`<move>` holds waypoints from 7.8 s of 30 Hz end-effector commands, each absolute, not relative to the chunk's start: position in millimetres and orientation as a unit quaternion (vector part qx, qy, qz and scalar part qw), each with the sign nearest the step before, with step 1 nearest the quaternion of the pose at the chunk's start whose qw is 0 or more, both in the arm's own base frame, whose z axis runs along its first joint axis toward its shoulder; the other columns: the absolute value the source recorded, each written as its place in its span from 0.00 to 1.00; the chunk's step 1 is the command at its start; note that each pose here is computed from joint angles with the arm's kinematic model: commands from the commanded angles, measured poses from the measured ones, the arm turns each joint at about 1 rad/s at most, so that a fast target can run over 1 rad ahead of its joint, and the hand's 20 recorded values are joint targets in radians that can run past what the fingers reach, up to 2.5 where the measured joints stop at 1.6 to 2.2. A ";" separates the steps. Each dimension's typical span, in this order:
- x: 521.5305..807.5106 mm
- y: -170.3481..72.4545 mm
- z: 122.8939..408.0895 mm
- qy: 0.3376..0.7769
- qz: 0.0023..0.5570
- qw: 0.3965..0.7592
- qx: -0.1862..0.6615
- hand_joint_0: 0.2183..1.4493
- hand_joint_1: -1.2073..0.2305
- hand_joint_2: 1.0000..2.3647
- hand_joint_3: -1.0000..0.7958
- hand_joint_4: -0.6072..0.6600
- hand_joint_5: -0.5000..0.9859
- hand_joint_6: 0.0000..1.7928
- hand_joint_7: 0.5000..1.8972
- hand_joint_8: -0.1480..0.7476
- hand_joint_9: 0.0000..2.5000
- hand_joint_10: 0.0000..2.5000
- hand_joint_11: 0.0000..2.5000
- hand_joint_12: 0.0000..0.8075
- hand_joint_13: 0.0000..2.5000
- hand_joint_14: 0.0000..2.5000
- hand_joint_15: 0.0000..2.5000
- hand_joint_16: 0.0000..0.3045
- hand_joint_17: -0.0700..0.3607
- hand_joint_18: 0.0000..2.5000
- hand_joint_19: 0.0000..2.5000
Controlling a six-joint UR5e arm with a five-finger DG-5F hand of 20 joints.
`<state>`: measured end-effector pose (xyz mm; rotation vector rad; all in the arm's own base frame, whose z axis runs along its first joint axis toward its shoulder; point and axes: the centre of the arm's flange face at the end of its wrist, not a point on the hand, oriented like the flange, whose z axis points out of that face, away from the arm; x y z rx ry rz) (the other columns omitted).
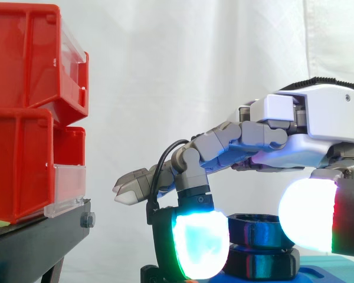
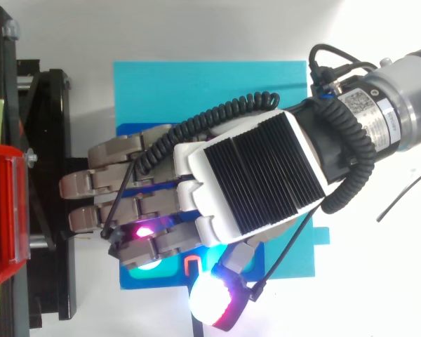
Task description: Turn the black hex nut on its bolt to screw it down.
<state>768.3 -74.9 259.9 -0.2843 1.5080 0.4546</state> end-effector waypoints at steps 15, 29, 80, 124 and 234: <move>767.7 -80.4 260.7 0.674 0.207 0.698 -0.128 0.22 0.64 0.00 0.28 0.59 0.27 0.37 0.45 0.37 0.15 0.00 0.00 0.41 0.12 0.00 0.00 0.18 0.45 0.10 0.13; 764.6 -91.7 260.6 0.673 0.211 0.696 -0.133 0.22 0.65 0.00 0.28 0.60 0.26 0.39 0.42 0.37 0.15 0.00 0.00 0.41 0.12 0.00 0.00 0.18 0.45 0.10 0.13; 744.9 -175.6 273.0 0.658 0.223 0.702 -0.153 0.22 0.65 0.00 0.28 0.60 0.26 0.39 0.40 0.37 0.15 0.00 0.00 0.41 0.12 0.00 0.00 0.18 0.45 0.10 0.13; 770.6 -71.8 264.6 0.664 0.226 0.701 -0.129 0.22 0.65 0.00 0.28 0.56 0.28 0.28 0.46 0.35 0.14 0.00 0.00 0.41 0.11 0.00 0.00 0.18 0.45 0.09 0.13; 768.2 -97.6 267.4 0.643 0.218 0.717 -0.157 0.21 0.70 0.00 0.28 0.61 0.27 0.28 0.45 0.37 0.14 0.00 0.00 0.42 0.11 0.00 0.00 0.18 0.45 0.09 0.14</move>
